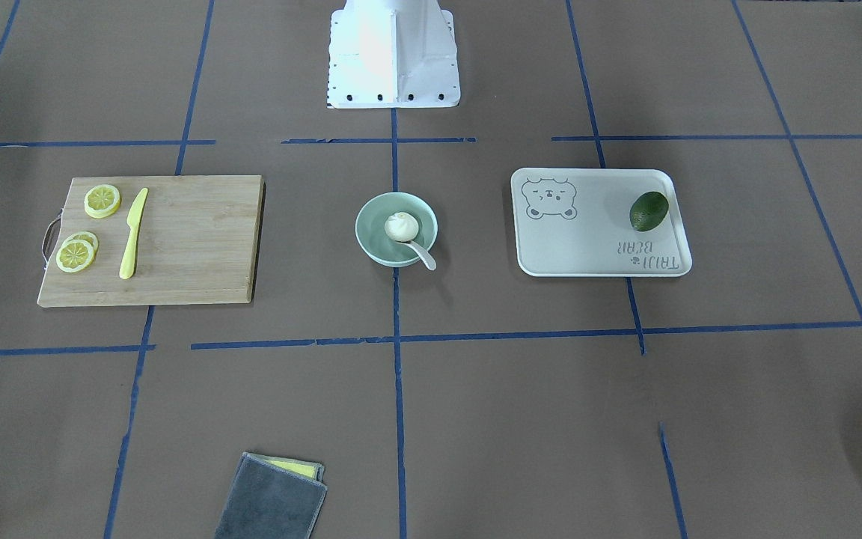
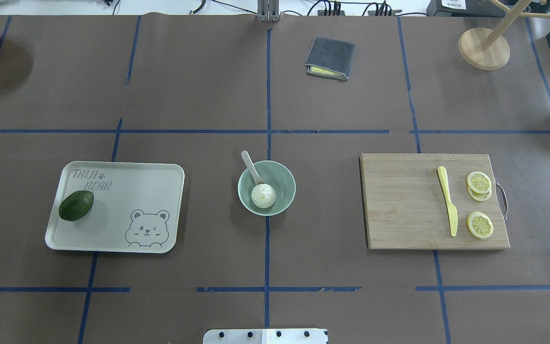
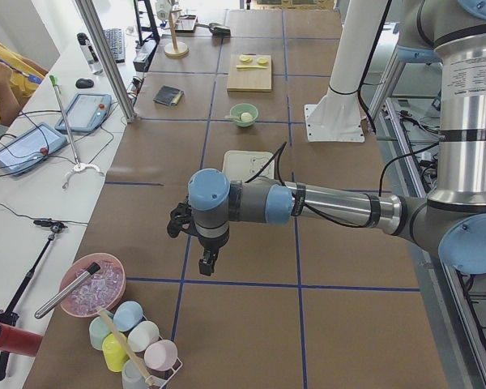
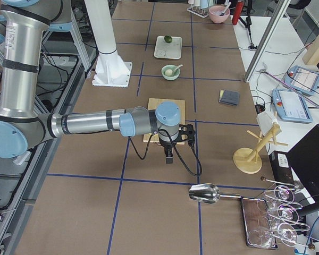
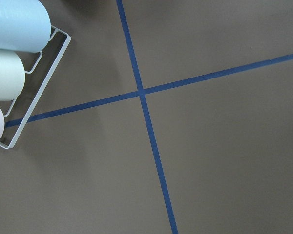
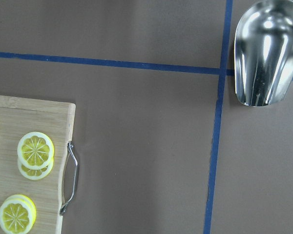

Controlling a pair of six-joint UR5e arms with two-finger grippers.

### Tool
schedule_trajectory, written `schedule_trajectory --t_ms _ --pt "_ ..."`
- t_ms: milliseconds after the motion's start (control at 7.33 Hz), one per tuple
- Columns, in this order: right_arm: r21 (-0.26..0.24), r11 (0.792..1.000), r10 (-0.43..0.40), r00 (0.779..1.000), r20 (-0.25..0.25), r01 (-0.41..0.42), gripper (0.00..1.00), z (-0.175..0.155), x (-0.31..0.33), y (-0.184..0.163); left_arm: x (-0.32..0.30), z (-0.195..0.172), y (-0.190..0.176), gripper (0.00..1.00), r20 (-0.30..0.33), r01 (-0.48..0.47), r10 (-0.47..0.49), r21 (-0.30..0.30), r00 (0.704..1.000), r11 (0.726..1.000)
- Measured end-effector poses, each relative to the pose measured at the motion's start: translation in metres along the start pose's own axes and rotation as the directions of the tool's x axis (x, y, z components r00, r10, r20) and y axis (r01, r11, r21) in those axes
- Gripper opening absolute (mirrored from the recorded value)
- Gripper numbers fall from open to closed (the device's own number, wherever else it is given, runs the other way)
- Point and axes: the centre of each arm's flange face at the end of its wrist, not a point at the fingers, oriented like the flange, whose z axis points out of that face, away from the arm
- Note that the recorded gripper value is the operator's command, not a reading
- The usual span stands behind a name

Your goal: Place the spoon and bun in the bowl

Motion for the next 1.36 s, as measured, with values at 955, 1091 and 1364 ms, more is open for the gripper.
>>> schedule_trajectory --t_ms 955,1091,1364 --pt "-0.022 0.997 -0.077 0.996 -0.034 0.076 1.0 -0.008 0.012 -0.004 0.01 0.005 0.001 1.0 -0.018 -0.01 0.01 -0.014 1.0 1.0" --pt "-0.018 0.997 -0.076 0.997 -0.033 0.076 1.0 -0.01 0.01 -0.006 0.011 0.004 0.006 1.0 -0.02 0.007 -0.008 -0.029 1.0 1.0" --pt "-0.015 0.997 -0.074 0.997 -0.031 0.074 1.0 -0.01 0.01 -0.011 0.013 0.0 0.006 1.0 -0.022 0.022 -0.022 -0.041 1.0 0.999"
